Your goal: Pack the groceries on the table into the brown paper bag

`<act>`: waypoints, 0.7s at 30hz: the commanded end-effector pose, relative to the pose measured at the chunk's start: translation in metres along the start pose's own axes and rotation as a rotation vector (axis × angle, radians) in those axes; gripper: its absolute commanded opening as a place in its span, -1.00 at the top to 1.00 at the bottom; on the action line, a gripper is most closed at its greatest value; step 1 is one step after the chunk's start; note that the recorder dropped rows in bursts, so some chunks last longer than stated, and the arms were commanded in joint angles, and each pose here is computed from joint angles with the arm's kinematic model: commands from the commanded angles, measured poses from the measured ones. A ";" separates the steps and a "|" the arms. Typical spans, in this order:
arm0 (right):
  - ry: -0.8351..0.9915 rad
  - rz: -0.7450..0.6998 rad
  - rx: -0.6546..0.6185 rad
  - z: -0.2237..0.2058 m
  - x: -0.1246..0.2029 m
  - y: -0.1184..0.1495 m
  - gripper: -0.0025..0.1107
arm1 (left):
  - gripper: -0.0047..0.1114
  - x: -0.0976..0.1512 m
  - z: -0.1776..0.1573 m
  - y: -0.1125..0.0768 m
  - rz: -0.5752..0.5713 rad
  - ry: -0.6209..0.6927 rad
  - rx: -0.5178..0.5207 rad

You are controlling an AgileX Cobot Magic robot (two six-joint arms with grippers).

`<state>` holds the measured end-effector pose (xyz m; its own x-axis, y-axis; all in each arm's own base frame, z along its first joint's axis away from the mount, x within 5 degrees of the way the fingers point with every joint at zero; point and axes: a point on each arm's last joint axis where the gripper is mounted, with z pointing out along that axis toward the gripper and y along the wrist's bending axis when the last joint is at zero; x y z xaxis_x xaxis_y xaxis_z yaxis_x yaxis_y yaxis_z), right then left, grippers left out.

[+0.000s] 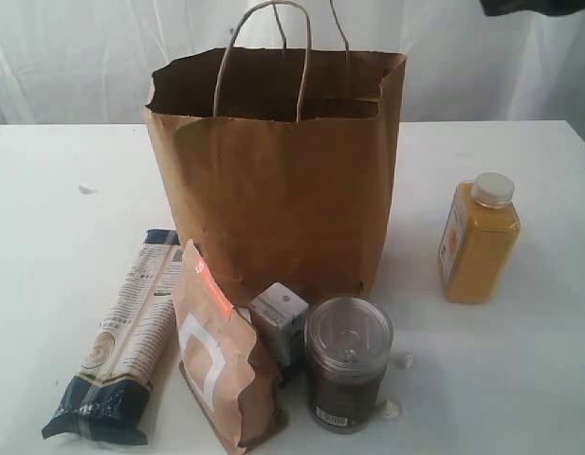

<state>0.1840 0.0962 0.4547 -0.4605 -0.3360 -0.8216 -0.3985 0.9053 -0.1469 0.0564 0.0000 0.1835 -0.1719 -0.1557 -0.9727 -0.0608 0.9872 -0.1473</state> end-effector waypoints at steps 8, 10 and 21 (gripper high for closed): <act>0.257 -0.085 -0.133 -0.034 0.088 0.006 0.12 | 0.92 0.001 0.000 0.000 -0.005 -0.002 0.008; 0.279 -0.081 -0.162 -0.033 0.100 0.009 0.12 | 0.92 0.001 0.000 0.000 -0.005 -0.002 0.008; 0.398 -0.259 -0.516 0.020 0.158 0.050 0.12 | 0.92 0.001 0.000 0.000 -0.005 -0.002 0.008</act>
<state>0.1002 0.0844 0.3226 -0.5763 -0.6582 -0.4844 -0.7671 0.6401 0.0429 0.0564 0.0000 0.1835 -0.1719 -0.1557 -0.9727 -0.0608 0.9872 -0.1473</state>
